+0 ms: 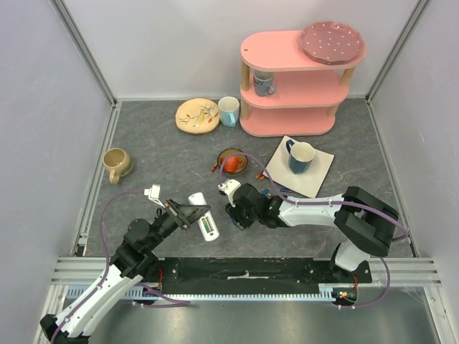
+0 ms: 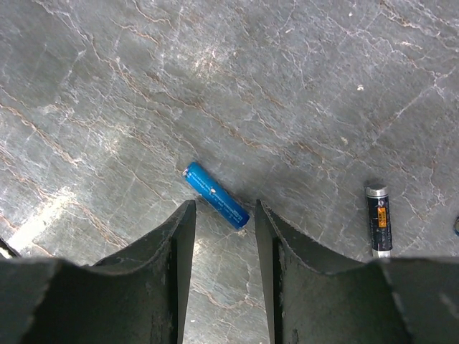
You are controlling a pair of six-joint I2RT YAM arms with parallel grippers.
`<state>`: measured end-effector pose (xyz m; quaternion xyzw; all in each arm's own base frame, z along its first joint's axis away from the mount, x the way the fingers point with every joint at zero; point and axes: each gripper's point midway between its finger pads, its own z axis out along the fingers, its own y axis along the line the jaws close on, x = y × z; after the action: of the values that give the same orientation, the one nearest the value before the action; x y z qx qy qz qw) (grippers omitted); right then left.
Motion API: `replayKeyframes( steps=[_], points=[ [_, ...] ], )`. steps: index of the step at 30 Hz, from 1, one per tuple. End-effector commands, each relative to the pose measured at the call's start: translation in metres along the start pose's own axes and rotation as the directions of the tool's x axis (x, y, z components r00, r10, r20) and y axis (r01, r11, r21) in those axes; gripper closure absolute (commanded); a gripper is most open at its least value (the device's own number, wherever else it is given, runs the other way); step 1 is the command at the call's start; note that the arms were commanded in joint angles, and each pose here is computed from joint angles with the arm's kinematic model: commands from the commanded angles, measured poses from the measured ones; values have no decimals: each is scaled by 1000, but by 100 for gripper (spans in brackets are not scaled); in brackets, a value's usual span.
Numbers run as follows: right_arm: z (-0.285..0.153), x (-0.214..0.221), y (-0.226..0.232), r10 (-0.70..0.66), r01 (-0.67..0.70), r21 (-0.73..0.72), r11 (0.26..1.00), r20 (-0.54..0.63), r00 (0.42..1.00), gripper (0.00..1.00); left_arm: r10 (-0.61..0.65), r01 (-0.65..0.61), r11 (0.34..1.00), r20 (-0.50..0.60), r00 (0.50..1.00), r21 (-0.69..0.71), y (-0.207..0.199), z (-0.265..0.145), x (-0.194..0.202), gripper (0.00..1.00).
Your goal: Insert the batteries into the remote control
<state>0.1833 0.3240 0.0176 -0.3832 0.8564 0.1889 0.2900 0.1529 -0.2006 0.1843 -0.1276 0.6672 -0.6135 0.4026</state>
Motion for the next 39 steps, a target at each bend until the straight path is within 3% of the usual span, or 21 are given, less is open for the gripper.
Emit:
replayKeyframes(
  steps=[1, 7, 25, 30, 39],
  points=[
    [6, 13, -1, 5, -5, 10, 1000, -34, 999, 53, -29, 28, 999, -35, 999, -41, 28, 1, 15, 98],
    [6, 10, -1, 19, -18, 21, 1000, -29, 999, 47, -36, 34, 998, -39, 999, -43, 30, 2, 16, 98],
    [10, 10, -4, -108, 109, 8, 994, -78, 991, 60, -32, 31, 999, -45, 998, -36, 28, 1, 17, 98],
    [8, 15, -8, -168, 169, 5, 986, -98, 981, 76, -29, 27, 999, -44, 999, -33, 27, 1, 16, 98],
    [-7, -9, -20, -253, 259, 69, 964, -87, 964, 94, -11, 10, 1000, -41, 999, -17, 21, 1, 14, 98]
  ],
)
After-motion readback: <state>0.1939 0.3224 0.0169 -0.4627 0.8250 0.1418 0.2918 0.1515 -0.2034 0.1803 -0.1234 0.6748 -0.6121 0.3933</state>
